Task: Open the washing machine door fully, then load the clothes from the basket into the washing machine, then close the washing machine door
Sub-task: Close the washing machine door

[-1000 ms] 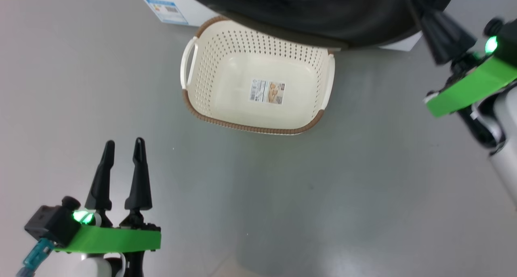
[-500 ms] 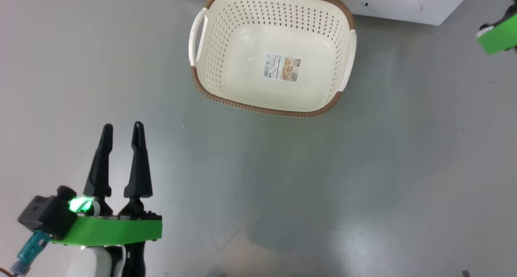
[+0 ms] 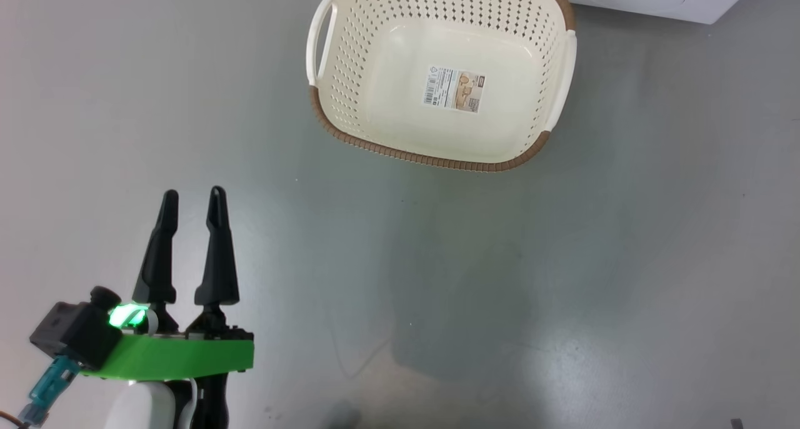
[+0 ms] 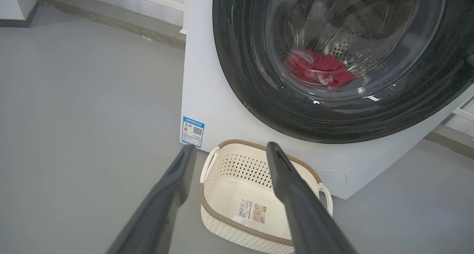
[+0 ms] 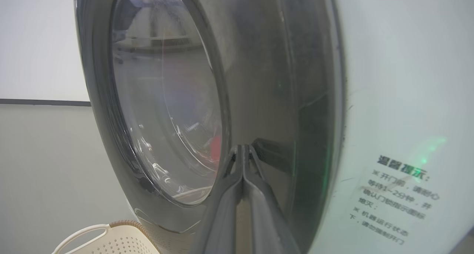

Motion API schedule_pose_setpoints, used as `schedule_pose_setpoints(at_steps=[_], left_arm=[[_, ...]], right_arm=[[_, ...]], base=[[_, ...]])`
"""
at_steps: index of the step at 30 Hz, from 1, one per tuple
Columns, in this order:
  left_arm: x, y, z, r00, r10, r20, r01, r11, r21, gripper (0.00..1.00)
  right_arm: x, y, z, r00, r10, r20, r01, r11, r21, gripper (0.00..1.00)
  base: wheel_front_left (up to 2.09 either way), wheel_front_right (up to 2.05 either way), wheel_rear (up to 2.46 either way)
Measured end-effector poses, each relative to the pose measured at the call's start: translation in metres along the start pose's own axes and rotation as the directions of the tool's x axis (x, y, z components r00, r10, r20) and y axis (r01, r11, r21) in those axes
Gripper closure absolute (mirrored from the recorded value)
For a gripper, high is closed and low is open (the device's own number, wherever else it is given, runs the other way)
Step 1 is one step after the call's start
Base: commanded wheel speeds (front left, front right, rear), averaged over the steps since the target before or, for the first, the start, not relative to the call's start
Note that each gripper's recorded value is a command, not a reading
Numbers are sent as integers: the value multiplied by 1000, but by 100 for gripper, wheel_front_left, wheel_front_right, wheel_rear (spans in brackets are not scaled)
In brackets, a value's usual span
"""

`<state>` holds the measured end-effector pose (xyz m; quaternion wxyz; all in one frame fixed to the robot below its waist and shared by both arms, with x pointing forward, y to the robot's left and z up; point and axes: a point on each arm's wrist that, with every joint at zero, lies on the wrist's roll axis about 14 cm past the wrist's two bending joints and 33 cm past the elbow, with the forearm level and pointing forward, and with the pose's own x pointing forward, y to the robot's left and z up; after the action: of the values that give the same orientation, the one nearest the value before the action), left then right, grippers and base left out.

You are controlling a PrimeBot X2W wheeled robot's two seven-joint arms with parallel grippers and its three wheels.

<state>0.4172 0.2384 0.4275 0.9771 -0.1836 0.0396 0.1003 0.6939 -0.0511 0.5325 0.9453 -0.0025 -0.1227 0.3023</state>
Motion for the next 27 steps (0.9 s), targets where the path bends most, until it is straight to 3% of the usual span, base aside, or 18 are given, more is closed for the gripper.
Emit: schedule_pose_setpoints(at_steps=[16,17,19,20,21,27], left_arm=[[-2,-9,13,999,-28,34,28,1000,-8,0],[-3,-10,15,999,-30,39,31,999,-8,0],[-3,-12,18,998,-38,46,37,999,2,0],[-4,-13,20,998,-42,51,42,999,5,0],[-4,-15,22,997,-47,57,47,999,6,0],[-8,-24,33,993,-78,86,77,997,15,0]], right_arm=[[-14,-4,24,999,-34,7,34,999,-3,98],[-17,-3,27,999,-38,9,38,999,4,67],[-24,-1,33,999,-44,16,44,999,13,48],[-28,1,35,999,-44,17,44,999,16,16],[-32,3,36,999,-45,14,45,999,21,0],[-61,18,43,998,-57,-5,57,997,56,0]], base=[[0,0,0],[0,0,0],[0,0,0],[0,0,0],[0,0,0],[0,0,0]])
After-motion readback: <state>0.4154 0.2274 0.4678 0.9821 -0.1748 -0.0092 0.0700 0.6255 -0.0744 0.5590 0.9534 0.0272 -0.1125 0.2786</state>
